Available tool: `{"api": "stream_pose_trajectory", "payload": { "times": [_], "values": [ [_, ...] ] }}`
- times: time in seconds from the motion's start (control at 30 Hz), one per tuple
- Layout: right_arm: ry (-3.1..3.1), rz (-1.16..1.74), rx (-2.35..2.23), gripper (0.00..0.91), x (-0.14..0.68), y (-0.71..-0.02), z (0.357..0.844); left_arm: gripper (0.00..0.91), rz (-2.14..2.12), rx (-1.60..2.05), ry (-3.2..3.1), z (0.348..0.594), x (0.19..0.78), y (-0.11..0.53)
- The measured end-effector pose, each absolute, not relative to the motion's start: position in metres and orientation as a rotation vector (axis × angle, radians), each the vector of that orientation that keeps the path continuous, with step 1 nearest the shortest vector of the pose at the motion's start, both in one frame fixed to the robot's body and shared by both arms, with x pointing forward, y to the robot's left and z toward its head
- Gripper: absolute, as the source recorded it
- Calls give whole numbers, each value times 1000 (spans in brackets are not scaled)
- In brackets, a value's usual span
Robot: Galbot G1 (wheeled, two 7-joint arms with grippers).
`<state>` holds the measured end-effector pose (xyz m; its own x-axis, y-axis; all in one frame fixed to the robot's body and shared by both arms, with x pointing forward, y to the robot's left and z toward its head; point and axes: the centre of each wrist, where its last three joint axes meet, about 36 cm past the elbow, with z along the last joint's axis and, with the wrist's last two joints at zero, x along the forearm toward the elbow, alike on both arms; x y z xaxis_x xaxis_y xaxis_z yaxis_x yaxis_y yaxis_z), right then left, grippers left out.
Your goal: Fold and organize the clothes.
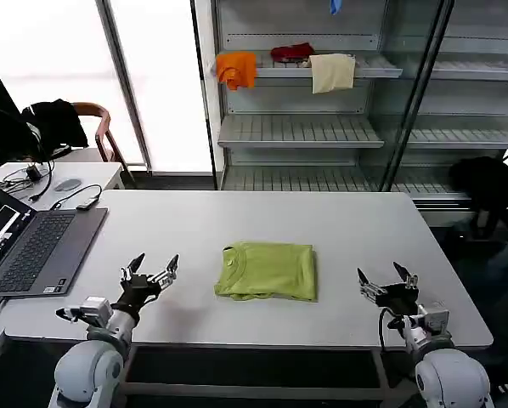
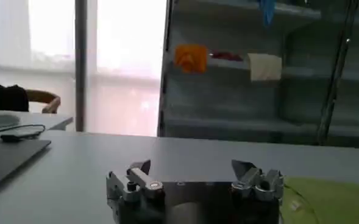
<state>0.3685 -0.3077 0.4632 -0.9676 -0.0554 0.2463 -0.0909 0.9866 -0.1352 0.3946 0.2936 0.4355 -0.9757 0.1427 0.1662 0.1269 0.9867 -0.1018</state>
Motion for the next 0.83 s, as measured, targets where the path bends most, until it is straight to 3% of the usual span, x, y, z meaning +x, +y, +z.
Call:
{"api": "stream_pose_trajectory", "payload": {
  "times": [0.83],
  "values": [
    [-2886, 273, 174, 907, 369, -316, 462, 907, 138, -170, -2966, 424, 381, 291]
  ]
}}
